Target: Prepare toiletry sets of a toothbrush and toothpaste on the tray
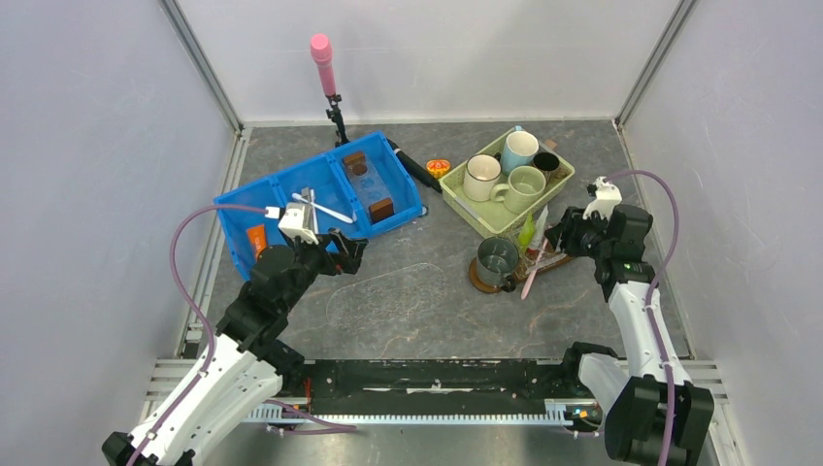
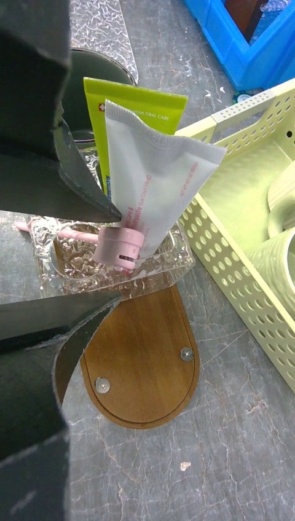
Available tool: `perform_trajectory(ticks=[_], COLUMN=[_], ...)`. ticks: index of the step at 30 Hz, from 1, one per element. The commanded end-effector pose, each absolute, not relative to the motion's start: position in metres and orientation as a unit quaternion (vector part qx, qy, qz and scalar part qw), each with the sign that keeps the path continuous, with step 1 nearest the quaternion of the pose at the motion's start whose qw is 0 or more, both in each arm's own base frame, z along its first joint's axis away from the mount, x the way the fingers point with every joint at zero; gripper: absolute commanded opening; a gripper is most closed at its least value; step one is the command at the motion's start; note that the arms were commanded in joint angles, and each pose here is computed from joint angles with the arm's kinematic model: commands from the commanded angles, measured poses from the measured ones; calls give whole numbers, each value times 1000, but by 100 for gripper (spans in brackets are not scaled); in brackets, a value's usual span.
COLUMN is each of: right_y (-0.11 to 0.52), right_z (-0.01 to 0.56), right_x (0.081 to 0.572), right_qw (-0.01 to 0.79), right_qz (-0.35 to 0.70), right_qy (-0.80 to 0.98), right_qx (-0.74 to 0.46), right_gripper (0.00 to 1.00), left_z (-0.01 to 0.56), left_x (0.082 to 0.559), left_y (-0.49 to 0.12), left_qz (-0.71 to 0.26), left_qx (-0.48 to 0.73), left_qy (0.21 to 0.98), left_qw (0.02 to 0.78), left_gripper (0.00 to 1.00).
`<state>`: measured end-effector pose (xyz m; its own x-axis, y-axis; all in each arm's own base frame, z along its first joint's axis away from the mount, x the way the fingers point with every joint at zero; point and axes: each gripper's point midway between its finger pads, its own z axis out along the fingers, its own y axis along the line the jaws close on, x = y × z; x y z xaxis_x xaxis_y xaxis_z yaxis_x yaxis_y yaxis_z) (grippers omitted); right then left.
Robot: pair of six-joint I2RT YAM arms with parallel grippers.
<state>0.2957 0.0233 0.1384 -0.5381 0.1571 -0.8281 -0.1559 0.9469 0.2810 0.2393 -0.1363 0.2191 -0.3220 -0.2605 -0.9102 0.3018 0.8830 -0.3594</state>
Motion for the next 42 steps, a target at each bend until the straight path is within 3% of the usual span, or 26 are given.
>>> perform_trajectory(ticks=[1, 19, 30, 42], right_y=[26, 31, 30, 14], right_z=[148, 139, 156, 200], right_x=[306, 305, 307, 311], right_qw=[503, 498, 519, 570], right_qz=[177, 189, 186, 137], right_qy=[846, 846, 834, 810], right_qx=[-6, -11, -14, -2], right_gripper=[50, 42, 21, 14], left_z=[228, 229, 229, 230], left_x=[244, 243, 243, 243], left_y=[-134, -130, -130, -130], left_qz=[-230, -223, -222, -224], left_qx=[28, 26, 27, 27], left_qy=[764, 762, 762, 760], left_qw=[602, 608, 608, 609], left_gripper=[100, 100, 100, 100])
